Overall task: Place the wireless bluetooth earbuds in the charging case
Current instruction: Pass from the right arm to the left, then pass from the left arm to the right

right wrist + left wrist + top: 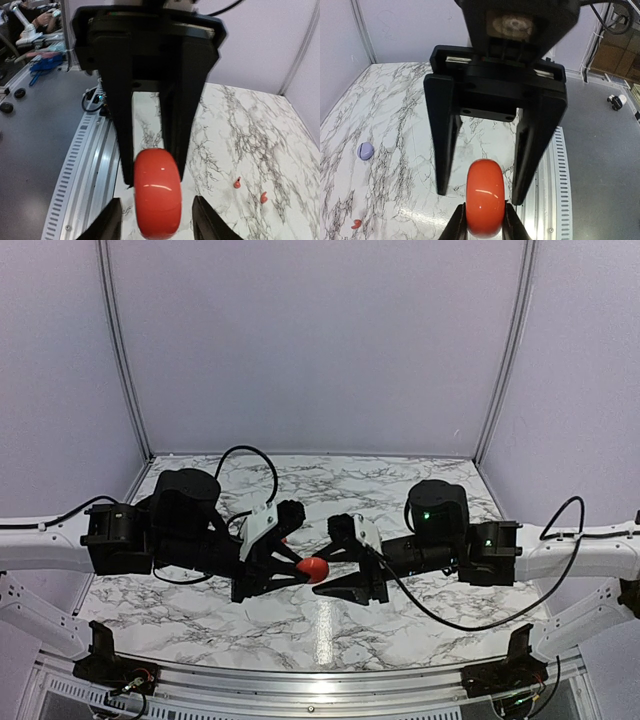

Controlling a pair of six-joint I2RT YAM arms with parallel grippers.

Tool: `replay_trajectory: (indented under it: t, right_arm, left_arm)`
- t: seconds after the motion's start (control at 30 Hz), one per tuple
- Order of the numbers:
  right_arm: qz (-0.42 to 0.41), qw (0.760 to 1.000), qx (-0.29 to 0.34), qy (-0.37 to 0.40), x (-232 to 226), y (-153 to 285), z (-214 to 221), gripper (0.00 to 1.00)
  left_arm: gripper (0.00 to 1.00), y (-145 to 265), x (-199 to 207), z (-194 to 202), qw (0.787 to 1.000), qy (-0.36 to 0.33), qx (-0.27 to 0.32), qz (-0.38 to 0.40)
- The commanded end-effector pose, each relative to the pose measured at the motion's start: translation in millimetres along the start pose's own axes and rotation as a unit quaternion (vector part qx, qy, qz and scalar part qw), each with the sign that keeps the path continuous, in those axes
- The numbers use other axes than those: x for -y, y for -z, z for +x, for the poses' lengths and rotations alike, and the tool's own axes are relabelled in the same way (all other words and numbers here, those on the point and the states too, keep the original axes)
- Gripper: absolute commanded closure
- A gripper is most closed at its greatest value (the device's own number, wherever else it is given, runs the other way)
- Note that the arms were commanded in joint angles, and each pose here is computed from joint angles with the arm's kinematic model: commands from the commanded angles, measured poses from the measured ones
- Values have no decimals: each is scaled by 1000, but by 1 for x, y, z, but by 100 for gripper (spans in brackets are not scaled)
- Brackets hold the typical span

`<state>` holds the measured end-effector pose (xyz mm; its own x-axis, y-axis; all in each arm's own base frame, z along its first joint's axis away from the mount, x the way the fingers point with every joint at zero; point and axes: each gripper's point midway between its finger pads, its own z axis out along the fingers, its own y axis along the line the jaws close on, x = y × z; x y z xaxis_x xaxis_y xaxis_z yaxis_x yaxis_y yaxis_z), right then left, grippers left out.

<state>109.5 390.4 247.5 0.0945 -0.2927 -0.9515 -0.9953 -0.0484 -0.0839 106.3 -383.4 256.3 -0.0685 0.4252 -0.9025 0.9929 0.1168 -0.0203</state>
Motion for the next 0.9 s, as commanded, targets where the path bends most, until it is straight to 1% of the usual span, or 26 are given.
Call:
replay_trajectory:
  t: [0.0,0.03,0.1,0.17,0.2,0.23,0.3,0.37,0.43,0.5,0.53,0.6,0.73,0.87]
  right_arm:
    - [103,994,25,22,31,19,-27,33]
    - [130,991,30,27,38,26,-29,26]
    - [183,981,46,45,50,42,-38,15]
    - [229,969,59,65,59,59,-47,2]
    - [247,964,62,77,62,67,-50,2]
    - [268,957,61,89,67,74,-53,2]
    - [291,949,60,106,71,85,-58,1]
    - [299,944,66,119,70,91,-62,2]
    - [288,944,68,148,63,94,-65,1]
    - [293,940,57,163,65,94,-66,2]
    - [300,938,47,167,69,93,-67,6]
    - [329,924,19,194,75,92,-68,14]
    - [386,877,-15,284,66,82,-69,20]
    - [429,839,-31,334,66,77,-70,33]
  left_arm:
    - [100,9,-24,-22,994,75,56,-61]
    - [100,10,-31,-28,990,90,77,-75]
    - [100,13,-45,-37,979,143,109,-96]
    - [100,18,-63,-47,960,211,144,-116]
    - [100,21,-72,-53,947,249,164,-122]
    - [100,25,-85,-55,923,309,184,-139]
    - [100,31,-100,-61,885,384,209,-158]
    - [100,37,-107,-71,854,440,229,-159]
    - [100,42,-110,-78,828,480,246,-152]
    - [100,48,-114,-81,801,518,259,-152]
    - [100,50,-114,-83,790,532,264,-149]
    - [100,54,-116,-81,768,562,272,-147]
    - [100,54,-118,-74,728,612,278,-138]
    - [100,49,-115,-67,708,640,271,-126]
